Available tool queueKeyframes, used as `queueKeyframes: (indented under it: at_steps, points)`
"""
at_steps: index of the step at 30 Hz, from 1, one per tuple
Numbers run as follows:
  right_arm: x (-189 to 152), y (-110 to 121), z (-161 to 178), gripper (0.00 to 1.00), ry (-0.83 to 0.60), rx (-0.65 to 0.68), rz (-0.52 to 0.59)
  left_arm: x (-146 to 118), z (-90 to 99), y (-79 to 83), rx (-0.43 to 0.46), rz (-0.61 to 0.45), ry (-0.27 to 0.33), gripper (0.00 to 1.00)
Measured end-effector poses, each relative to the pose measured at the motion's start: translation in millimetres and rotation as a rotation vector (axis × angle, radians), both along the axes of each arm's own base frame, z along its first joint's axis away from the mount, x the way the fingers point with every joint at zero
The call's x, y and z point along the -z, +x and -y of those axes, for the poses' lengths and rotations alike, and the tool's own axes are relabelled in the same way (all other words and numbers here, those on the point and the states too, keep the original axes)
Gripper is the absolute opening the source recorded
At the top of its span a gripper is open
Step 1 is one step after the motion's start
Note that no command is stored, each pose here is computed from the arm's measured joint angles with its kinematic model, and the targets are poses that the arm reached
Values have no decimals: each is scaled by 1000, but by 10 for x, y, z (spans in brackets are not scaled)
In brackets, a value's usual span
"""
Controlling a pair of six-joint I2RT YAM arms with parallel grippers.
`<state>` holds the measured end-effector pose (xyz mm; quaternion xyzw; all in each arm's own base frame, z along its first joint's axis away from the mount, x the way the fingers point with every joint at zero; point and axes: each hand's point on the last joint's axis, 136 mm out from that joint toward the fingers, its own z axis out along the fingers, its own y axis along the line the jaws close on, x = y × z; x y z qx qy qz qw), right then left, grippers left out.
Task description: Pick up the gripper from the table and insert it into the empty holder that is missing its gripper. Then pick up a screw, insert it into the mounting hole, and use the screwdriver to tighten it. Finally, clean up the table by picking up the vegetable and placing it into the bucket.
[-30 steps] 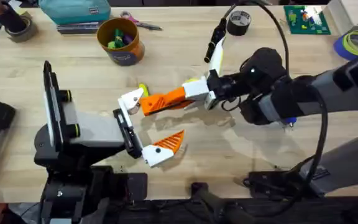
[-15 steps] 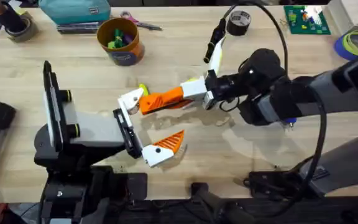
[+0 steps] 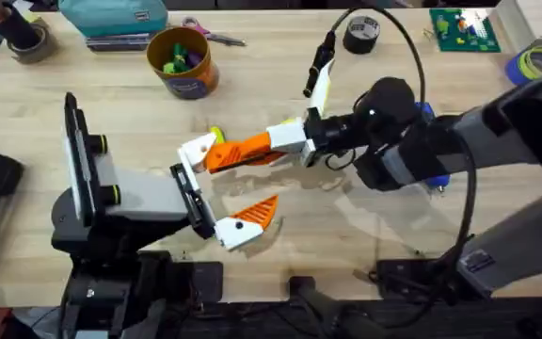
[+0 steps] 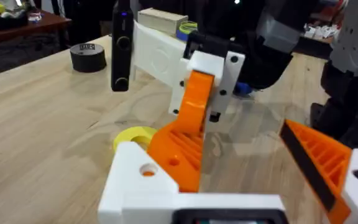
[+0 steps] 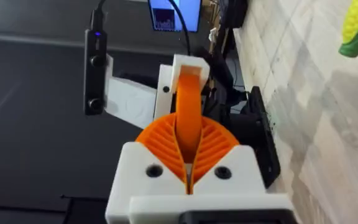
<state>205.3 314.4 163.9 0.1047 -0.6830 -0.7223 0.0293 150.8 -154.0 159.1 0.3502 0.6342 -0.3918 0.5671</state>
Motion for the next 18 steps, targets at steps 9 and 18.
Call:
queueKeyframes:
  at_steps: [9, 18]
  points:
    - [12, 78, -77, 8, 3, -5, -6, 0, 0, -1, 0, -9, -5, 986]
    - [-9, 91, -142, 8, 1, -19, -11, -1, 0, -1, 0, -6, -3, 986]
